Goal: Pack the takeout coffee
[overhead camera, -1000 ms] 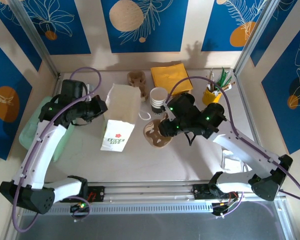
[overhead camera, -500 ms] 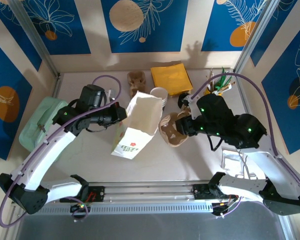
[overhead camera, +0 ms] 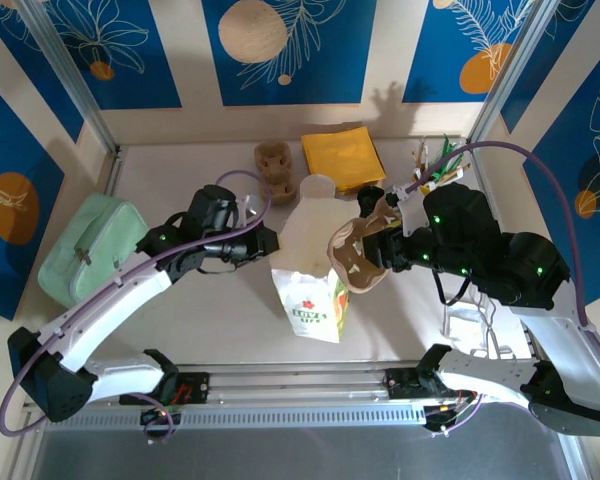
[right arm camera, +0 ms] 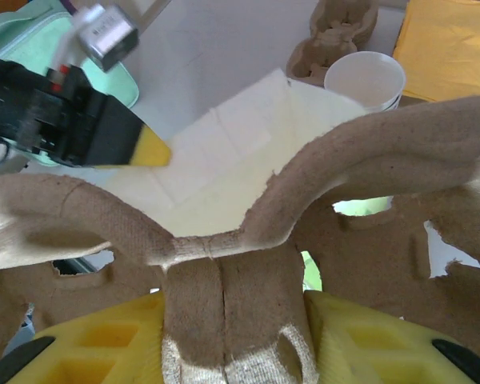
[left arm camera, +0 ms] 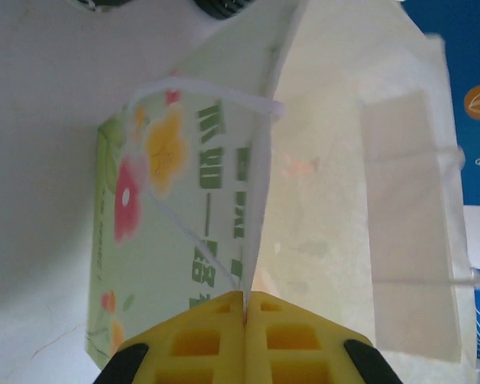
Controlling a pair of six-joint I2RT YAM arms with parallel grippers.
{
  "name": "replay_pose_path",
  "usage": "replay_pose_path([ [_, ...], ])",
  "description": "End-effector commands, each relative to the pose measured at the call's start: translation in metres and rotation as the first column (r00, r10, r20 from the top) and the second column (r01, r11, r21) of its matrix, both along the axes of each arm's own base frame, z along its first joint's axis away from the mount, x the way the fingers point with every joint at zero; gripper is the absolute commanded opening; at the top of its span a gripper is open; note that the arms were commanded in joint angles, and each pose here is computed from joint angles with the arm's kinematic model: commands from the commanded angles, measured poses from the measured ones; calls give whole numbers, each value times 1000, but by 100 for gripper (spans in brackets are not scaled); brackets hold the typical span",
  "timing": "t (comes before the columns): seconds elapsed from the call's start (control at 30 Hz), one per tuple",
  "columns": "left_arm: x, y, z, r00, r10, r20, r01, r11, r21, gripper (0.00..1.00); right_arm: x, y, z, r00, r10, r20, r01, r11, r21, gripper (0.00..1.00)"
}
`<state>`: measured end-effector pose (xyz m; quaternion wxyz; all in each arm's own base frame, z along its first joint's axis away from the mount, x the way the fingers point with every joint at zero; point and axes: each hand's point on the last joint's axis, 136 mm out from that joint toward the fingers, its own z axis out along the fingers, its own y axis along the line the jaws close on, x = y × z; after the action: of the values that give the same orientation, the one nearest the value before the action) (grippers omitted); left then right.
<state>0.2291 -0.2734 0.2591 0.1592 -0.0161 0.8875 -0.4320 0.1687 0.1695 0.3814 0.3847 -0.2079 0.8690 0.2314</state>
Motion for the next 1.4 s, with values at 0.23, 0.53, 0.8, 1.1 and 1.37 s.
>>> replay_pose_path([
  [0.23, -17, -4, -10, 986, -162, 30, 160, 985, 61, 0, -6, 16, 3, 996, 79, -43, -78, 997, 29, 43],
  [0.53, -20, -10, 3, 963, -253, 91, 248, 967, 61, 0, 1, 49, 1, 973, 223, -54, -223, 975, 0, 43],
  [0.8, -20, -7, 14, 956, -271, 115, 263, 962, 76, 23, 15, 72, -18, 950, 299, -93, -305, 950, -63, 43],
  [1.1, -25, 19, 42, 953, -230, 196, 217, 972, 88, 33, 35, 61, -42, 967, 229, -112, -251, 932, -263, 43],
  [1.37, -28, 40, 43, 962, -180, 205, 166, 983, 82, 36, 45, 61, -56, 972, 228, -51, -225, 860, -458, 43],
])
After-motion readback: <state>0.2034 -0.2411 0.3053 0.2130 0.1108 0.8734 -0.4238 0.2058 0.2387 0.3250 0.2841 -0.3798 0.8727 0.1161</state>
